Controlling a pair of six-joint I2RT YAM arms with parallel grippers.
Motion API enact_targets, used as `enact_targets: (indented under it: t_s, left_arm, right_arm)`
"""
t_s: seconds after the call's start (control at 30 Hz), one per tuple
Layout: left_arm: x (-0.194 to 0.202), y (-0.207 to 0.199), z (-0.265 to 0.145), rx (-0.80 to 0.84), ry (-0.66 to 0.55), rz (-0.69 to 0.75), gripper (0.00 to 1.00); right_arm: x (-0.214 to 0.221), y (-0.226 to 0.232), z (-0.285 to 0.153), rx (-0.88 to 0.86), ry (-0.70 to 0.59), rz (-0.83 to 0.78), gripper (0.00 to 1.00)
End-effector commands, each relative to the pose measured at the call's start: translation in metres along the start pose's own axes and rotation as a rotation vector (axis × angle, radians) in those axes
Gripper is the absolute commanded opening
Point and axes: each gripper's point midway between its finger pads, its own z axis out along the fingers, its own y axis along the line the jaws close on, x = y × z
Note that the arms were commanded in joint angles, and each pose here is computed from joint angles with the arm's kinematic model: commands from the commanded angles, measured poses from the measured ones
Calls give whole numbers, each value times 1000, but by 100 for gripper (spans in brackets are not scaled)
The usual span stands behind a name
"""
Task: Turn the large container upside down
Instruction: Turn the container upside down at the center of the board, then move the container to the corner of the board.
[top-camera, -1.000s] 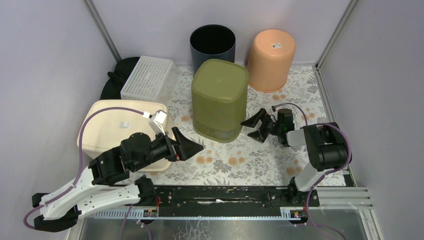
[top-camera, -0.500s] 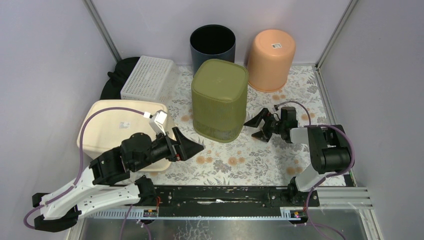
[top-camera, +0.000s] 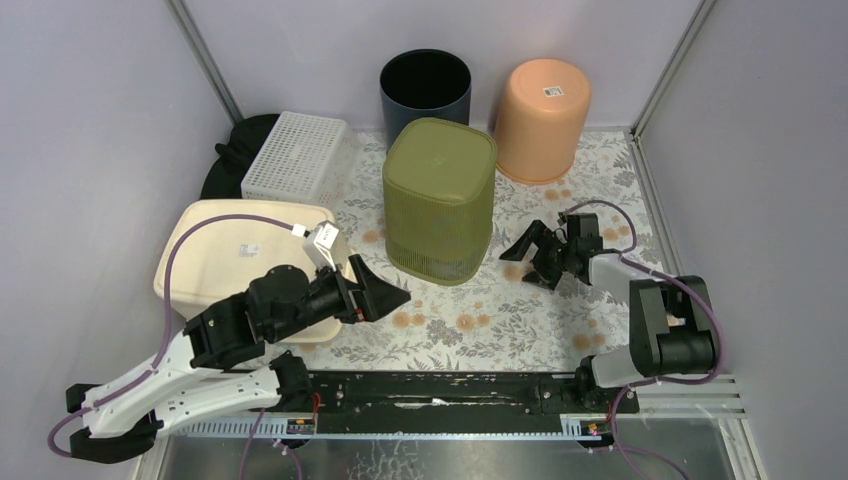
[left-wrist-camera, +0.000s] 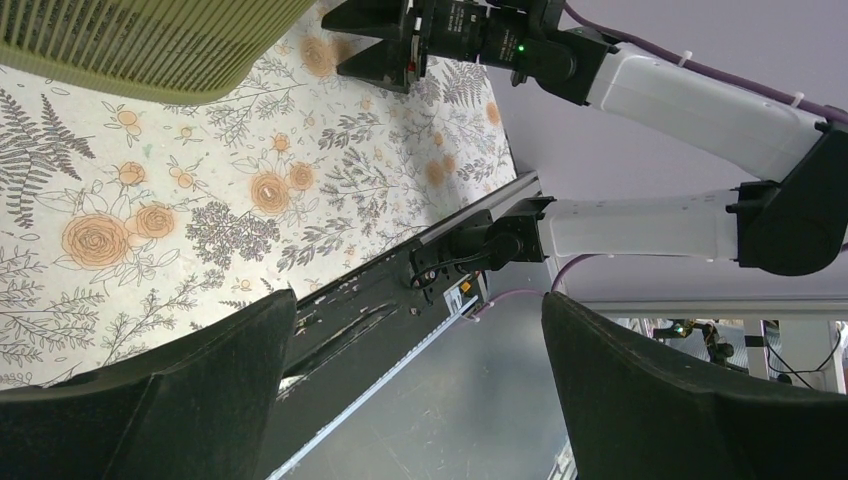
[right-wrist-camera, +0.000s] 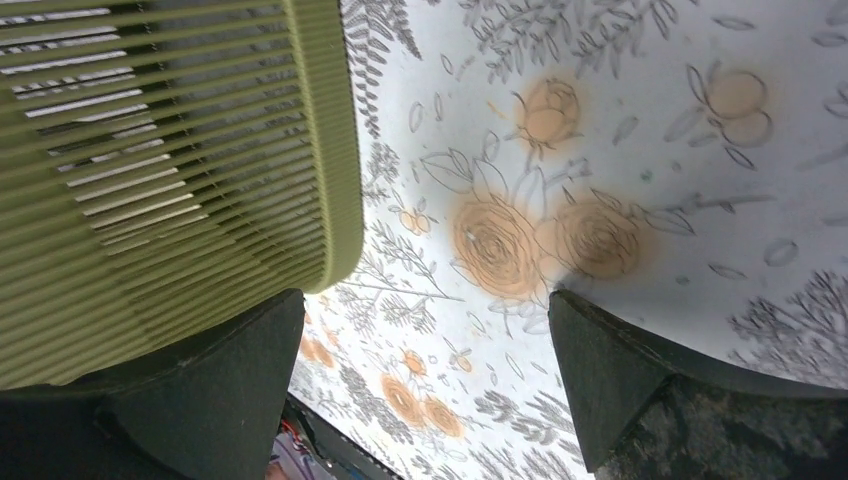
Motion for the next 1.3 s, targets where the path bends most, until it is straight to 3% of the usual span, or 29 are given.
enact_targets:
  t_s: [0.0,0.23,0.47,1.27]
  left_arm:
    - [-5,-14,4,54,-18,-15,100]
    - [-3,-14,8,59,-14,-16,100]
    - [-2,-15,10,62,-7,-15,100]
    - [-2,-19,11,57,6,-5,100]
  right_arm:
    - [4,-11,-19,92,-3,-40,100]
    - [-6,44,-56,-40,-35,-154,99]
    - [-6,72,-76,-125,-51,-167,99]
    - [2,74,-78,-160,-41,-159,100]
